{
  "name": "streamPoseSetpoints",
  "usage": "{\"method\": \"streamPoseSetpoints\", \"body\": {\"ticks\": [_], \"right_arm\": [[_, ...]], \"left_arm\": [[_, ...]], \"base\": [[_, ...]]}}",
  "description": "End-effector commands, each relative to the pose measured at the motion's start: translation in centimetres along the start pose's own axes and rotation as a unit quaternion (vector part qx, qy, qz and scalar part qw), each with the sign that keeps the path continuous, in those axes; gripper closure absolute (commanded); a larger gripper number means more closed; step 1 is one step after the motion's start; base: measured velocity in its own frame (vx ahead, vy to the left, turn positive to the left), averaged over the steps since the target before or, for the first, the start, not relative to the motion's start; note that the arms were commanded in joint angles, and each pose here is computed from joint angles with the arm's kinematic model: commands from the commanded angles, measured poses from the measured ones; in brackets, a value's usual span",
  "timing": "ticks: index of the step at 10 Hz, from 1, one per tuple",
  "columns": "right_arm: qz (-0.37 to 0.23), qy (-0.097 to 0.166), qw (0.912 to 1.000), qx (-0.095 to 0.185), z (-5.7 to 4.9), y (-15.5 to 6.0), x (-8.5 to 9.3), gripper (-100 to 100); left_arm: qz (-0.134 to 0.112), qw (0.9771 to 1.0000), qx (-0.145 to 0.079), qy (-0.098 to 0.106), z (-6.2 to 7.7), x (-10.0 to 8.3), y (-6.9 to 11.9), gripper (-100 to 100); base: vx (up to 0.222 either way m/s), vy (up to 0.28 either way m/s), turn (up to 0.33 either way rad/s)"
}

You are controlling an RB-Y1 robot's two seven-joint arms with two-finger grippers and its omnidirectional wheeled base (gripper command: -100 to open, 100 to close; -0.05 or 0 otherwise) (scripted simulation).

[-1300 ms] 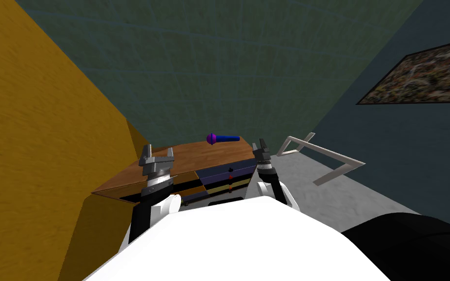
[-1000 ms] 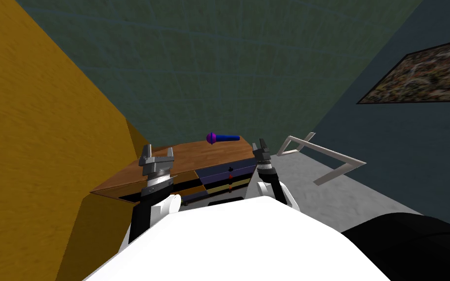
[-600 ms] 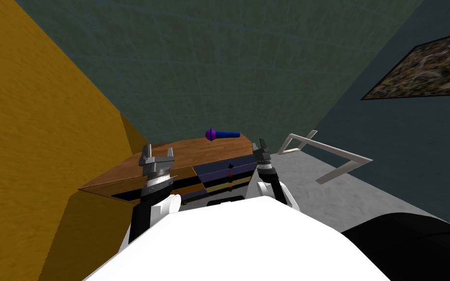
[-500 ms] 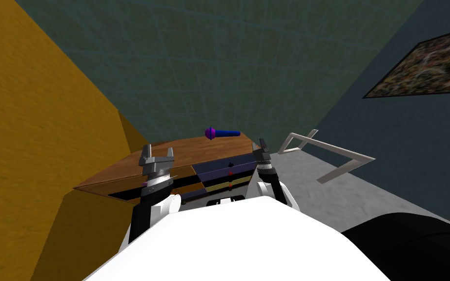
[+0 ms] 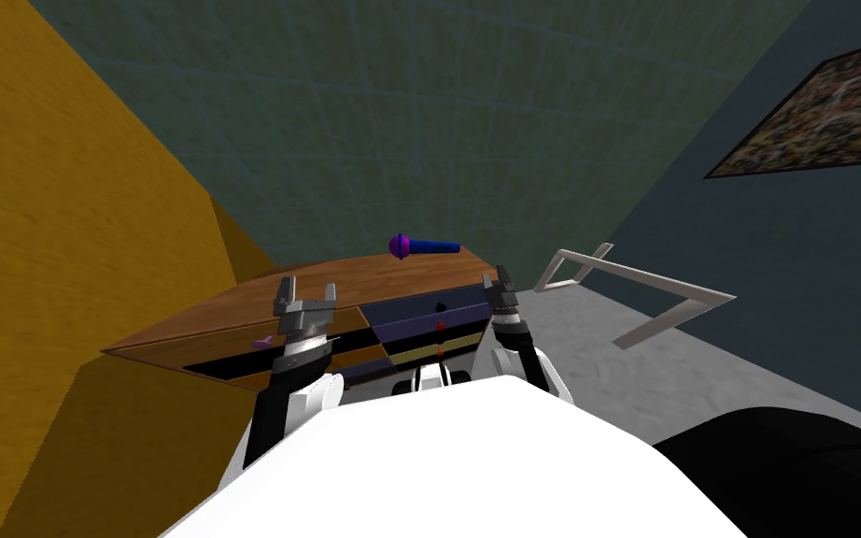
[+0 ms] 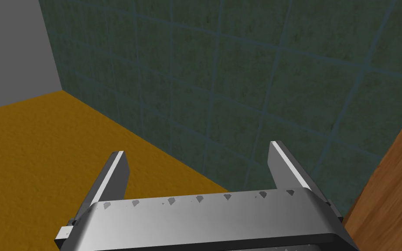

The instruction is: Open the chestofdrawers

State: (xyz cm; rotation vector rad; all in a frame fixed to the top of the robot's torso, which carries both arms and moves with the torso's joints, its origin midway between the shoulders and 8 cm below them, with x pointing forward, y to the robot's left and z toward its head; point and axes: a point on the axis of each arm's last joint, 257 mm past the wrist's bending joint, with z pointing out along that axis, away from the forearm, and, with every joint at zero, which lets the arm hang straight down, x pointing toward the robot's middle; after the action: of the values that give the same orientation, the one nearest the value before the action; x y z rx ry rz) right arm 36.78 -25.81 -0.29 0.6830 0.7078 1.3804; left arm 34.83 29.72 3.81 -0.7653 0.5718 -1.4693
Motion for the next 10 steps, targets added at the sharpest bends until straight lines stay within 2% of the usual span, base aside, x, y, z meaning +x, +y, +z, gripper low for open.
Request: {"method": "streamPoseSetpoints", "body": {"ticks": [1, 7, 10], "right_arm": [[0.0, 0.0, 1.0, 0.0, 0.0, 0.0, 0.0, 0], [0.0, 0.0, 1.0, 0.0, 0.0, 0.0, 0.0, 0], [0.0, 0.0, 1.0, 0.0, 0.0, 0.0, 0.0, 0]], "left_arm": [[0.012, 0.9996, -0.007, 0.023, -0.5, 0.3, 1.4, -100], [0.03, 0.9984, -0.014, 0.047, -2.2, -0.5, 4.9, -100], [0.035, 0.998, -0.019, 0.049, -3.1, -1.2, 6.5, -100]], "base": [[0.032, -0.056, 0.012], [0.028, -0.093, 0.013], [0.022, -0.075, 0.01]]}}
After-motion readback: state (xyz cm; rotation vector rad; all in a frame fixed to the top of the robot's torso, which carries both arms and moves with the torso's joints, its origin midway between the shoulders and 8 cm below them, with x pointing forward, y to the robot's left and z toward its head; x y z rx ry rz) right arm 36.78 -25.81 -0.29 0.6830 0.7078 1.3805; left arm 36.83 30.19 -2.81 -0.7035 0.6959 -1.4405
